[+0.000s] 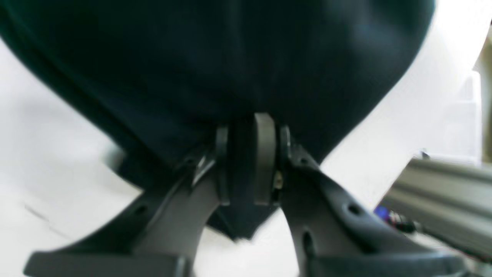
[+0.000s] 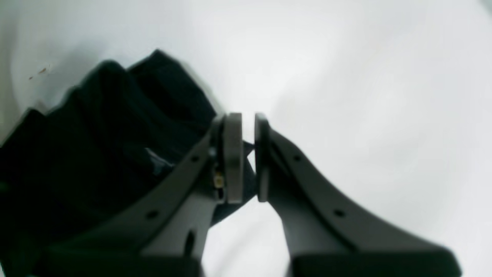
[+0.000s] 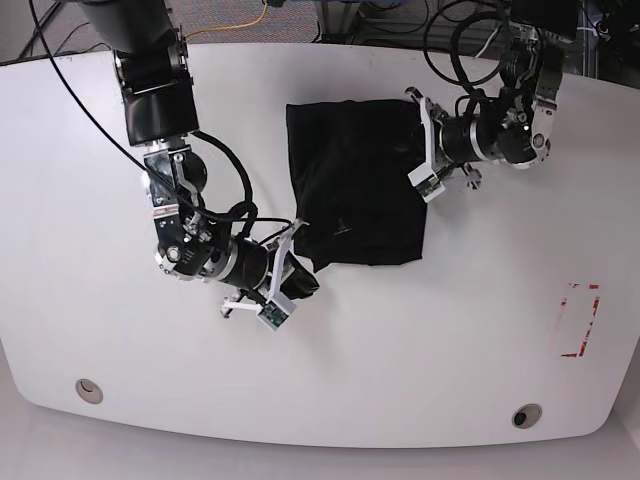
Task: Layout the t-shirt on the table in an organized manner, then fold the t-shirt properly
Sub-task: 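Press the bundle flat with the left gripper, right gripper withdrawing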
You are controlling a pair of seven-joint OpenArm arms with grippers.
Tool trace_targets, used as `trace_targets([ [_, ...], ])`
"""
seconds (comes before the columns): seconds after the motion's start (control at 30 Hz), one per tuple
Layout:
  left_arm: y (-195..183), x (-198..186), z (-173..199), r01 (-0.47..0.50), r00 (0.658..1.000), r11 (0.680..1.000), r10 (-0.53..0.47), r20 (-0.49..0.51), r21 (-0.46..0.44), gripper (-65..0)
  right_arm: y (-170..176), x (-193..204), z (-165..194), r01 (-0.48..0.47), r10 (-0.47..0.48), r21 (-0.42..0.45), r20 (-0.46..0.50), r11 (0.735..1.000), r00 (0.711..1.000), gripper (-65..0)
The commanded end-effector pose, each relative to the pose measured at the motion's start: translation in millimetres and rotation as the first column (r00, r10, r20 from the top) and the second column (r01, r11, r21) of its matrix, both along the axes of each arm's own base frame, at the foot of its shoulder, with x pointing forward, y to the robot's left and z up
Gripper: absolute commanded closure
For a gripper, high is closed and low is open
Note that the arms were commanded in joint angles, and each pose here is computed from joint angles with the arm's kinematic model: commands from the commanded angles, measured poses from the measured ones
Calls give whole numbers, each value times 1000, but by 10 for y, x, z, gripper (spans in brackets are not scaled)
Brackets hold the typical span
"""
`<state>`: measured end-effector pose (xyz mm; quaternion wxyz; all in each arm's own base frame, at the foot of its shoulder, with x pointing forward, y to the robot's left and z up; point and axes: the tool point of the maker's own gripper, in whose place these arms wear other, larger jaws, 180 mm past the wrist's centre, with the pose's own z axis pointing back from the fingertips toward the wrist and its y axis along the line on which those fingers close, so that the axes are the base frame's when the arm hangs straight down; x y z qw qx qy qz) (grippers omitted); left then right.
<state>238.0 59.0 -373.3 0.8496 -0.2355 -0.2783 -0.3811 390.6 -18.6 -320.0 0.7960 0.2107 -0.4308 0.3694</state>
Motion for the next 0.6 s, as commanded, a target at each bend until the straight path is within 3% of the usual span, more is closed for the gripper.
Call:
trace_targets([
  [0.0,-117,158,243,3,997,998,1,76,-55,-75,-85,25,359,17,-17,5,99,1000,995,-51],
  [0.2,-288,393,451,-6,990,994,21,136,-107,-75,-334,-162,512,61,-51,-68,144,996,988,-51],
  [0.37,-584,559,616,-83,985,970,115,131,-228,-75,-589,-301,572,107,-86,-112,175,988,981,-51],
  [0.57,-920,667,570,-151,972,960,188,142,-235,-75,-969,-364,607,173,-141,-158,196,972,970,-51],
])
